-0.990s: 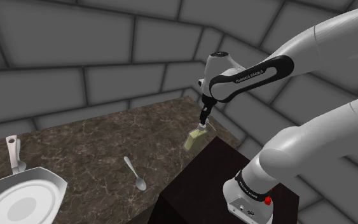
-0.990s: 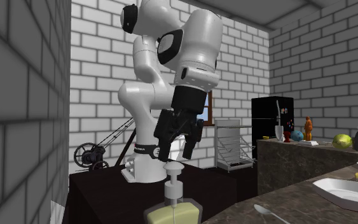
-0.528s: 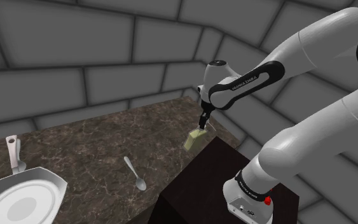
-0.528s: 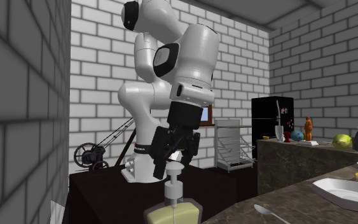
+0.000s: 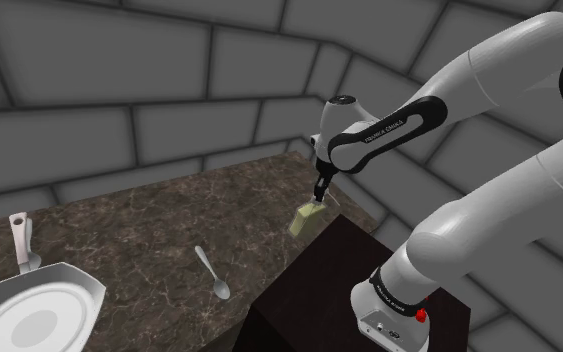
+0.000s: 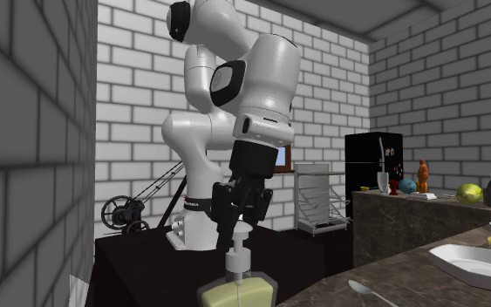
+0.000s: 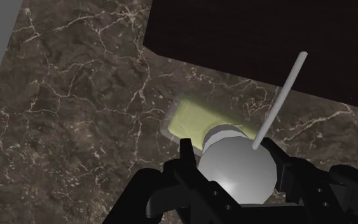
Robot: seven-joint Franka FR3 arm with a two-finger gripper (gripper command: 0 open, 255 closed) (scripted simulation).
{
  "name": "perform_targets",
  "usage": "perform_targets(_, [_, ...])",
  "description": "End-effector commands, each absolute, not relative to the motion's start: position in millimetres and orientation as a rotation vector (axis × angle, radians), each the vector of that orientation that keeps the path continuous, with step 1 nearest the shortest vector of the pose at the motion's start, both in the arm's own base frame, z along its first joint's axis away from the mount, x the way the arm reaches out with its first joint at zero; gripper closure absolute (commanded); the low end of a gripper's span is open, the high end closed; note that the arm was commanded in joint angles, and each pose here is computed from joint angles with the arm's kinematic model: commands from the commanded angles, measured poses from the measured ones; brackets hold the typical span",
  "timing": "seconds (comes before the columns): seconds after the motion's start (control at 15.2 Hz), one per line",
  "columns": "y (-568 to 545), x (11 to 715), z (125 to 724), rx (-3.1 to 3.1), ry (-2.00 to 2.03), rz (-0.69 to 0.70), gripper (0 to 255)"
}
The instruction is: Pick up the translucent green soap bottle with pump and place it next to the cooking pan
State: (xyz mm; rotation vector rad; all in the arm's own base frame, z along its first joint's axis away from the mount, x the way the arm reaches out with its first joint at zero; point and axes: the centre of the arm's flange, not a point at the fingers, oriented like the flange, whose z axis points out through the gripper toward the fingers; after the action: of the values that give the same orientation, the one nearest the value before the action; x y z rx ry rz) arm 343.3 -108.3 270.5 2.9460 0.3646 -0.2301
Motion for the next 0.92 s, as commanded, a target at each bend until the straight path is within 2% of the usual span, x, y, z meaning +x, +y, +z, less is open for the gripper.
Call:
perform_targets(0.0, [-108,343,270,2.946,0.365,-0.231,255])
perform_targets(0.46, [-108,343,270,2.946,0.365,-0.231,255])
perform_targets(0.86, [-108,343,302,2.946,0.365,-0.231,255])
